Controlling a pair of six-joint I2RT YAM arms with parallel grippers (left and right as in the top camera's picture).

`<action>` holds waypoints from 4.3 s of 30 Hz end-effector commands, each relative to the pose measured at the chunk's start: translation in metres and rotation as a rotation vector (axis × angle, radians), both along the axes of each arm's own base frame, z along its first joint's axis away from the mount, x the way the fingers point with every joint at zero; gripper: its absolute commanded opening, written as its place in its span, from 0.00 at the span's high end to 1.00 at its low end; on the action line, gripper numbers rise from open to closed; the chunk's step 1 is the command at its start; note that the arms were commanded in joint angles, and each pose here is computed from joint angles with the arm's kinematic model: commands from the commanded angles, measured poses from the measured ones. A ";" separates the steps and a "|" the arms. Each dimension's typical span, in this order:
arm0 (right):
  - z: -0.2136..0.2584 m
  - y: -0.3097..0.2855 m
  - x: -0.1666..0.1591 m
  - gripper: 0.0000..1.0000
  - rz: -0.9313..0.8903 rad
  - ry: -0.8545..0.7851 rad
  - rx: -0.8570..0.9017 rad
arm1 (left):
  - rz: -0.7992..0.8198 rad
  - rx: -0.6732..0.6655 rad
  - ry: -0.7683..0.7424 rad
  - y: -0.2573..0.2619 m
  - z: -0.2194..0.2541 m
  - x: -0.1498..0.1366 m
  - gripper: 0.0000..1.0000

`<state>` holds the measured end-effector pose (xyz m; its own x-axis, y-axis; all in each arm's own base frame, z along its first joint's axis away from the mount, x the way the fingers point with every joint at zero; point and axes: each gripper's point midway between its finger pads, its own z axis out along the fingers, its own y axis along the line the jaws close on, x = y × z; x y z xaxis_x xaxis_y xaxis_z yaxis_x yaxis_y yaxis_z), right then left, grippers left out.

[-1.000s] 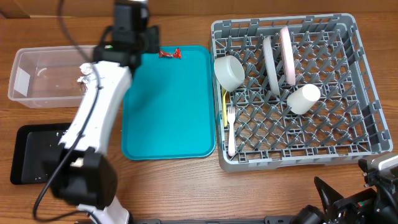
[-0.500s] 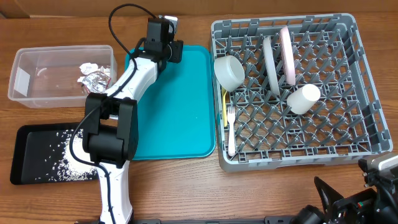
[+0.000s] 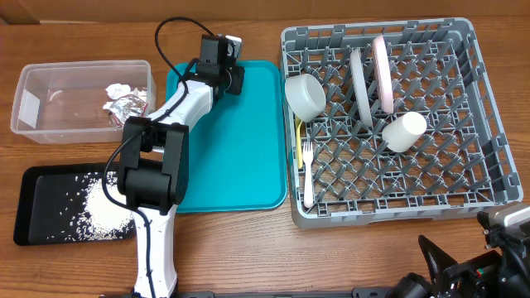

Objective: Sort waste into correct bins and load items into the dishwasher rack

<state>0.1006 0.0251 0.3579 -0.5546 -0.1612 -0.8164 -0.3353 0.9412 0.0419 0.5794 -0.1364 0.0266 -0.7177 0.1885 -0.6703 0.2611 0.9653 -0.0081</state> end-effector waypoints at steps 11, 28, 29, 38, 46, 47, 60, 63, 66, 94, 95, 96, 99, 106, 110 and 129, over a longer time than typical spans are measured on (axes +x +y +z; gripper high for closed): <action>0.002 0.000 0.001 0.00 -0.007 -0.007 0.002 | -0.018 0.028 0.061 0.005 -0.018 -0.010 0.77; 0.002 0.000 0.001 0.00 -0.007 -0.007 0.002 | 0.007 0.034 0.064 0.009 -0.018 -0.010 0.96; 0.002 0.000 0.001 0.00 -0.007 -0.007 0.002 | 0.016 0.029 0.071 0.009 -0.017 -0.011 0.96; 0.002 0.000 0.001 0.00 -0.007 -0.007 0.002 | 0.052 -0.007 0.053 0.012 0.050 -0.025 0.96; 0.002 0.000 0.001 0.00 -0.007 -0.007 0.002 | 0.090 0.033 0.055 0.025 0.081 -0.039 0.96; 0.002 0.000 0.001 0.00 -0.007 -0.007 0.002 | 0.091 0.034 0.070 0.025 0.082 -0.043 0.96; 0.002 0.000 0.001 0.00 -0.007 -0.007 0.002 | 0.437 0.164 0.107 0.132 0.187 -0.131 0.96; 0.002 0.000 0.001 0.00 -0.007 -0.007 0.002 | 0.528 0.143 0.164 0.167 0.178 -0.140 0.96; 0.002 0.000 0.001 0.00 -0.007 -0.007 0.002 | 0.558 0.087 0.207 0.186 0.160 -0.136 0.96; 0.002 0.000 0.001 0.00 -0.007 -0.007 0.002 | 0.461 -0.024 -0.017 0.150 0.363 -0.289 0.27; 0.002 0.000 0.001 0.00 -0.007 -0.007 0.002 | 0.470 -0.021 -0.024 0.152 0.367 -0.303 0.26; 0.002 0.000 0.001 0.00 -0.007 -0.007 0.002 | 0.472 -0.021 -0.032 0.153 0.371 -0.316 0.27; 0.002 0.000 0.001 0.00 -0.007 -0.007 0.002 | 0.474 -0.029 -0.052 0.154 0.378 -0.344 0.00; 0.002 0.000 0.001 0.00 -0.007 -0.007 0.002 | 0.468 -0.044 -0.090 0.153 0.387 -0.365 0.00; 0.002 0.000 0.001 0.00 -0.007 -0.007 0.002 | 0.468 -0.042 -0.083 0.153 0.385 -0.362 0.00; 0.022 -0.012 0.016 0.00 -0.091 -0.131 -0.075 | 0.469 -0.028 -0.030 0.153 0.374 -0.347 0.00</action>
<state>0.1060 0.0183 0.3635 -0.5327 -0.1446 -0.8339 -0.2779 0.9606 0.0109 0.2308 0.0130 0.4006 -0.7044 -0.1599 -0.6916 -0.1843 0.9821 -0.0393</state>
